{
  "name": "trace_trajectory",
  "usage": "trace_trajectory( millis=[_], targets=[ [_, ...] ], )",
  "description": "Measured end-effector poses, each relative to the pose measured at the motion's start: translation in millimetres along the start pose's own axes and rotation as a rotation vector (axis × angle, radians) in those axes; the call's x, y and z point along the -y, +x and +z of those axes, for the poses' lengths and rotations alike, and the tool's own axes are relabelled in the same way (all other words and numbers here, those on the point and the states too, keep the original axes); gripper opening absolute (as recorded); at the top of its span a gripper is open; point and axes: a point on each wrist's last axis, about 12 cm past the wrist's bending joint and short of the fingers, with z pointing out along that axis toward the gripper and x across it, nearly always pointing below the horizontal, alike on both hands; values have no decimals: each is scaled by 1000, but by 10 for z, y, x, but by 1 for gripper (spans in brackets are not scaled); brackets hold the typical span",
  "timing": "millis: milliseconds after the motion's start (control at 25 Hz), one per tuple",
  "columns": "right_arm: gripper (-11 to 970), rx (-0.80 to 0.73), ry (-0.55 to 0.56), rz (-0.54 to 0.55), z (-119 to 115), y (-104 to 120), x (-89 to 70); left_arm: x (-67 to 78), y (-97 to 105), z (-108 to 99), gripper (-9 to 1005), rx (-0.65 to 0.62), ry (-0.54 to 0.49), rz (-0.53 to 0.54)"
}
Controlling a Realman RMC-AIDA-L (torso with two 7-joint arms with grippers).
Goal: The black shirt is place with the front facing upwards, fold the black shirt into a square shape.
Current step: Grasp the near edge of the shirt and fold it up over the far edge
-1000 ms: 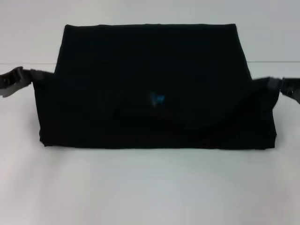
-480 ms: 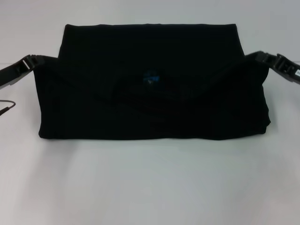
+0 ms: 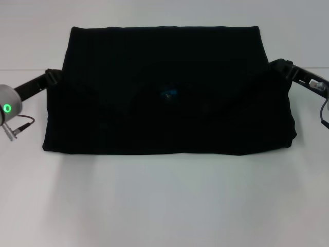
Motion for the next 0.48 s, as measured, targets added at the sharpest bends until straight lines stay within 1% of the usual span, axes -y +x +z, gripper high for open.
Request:
trace_trajectory(
  millis=[120,280,480],
  targets=[
    [40,-4,54,-20,42,44,21,62,66,60,18,-16,-25,24],
    [40,-9,121,-50,82,83,52,127,129,100,18,-28,-28,54],
    [105,-3,118,-108,95,115,31,140,164,120,18,-30,-47,70]
  ],
)
